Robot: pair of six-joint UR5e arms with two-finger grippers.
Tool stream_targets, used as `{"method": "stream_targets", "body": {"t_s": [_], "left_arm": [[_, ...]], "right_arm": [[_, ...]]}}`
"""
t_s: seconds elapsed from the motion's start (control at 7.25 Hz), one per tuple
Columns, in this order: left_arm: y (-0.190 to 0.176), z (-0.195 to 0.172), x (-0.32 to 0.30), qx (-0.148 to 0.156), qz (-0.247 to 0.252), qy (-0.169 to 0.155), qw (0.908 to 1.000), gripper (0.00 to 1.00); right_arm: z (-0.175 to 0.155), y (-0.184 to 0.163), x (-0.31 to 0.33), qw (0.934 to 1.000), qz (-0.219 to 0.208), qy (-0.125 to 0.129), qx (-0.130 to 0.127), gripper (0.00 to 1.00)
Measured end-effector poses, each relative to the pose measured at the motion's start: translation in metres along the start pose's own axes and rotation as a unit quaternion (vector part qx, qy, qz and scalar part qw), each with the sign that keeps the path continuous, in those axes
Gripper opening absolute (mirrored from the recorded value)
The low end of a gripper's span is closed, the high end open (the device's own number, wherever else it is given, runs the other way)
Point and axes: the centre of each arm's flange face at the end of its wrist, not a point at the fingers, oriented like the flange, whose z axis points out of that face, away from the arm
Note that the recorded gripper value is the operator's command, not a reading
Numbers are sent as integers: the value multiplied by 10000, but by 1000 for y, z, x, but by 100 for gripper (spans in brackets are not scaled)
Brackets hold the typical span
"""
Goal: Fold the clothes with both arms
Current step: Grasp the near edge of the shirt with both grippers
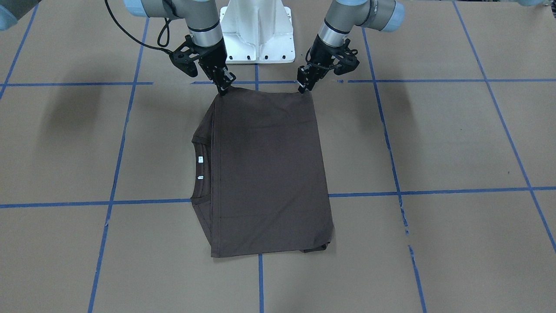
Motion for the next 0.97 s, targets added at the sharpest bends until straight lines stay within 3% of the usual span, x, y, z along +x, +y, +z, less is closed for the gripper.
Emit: {"method": "stream_targets", "body": {"t_s": [0.69, 0.83, 0.97], "left_arm": [[-4, 10, -4, 150, 30, -215, 9997, 43], [-1, 11, -5, 124, 39, -228, 9997, 34], [1, 12, -5, 109, 42, -233, 9997, 7]], "right_arm": [[-3, 0, -1, 10000, 0, -28, -16, 0], [-3, 0, -1, 10000, 1, -30, -16, 0], [-3, 0, -1, 10000, 3, -30, -14, 0]]}}
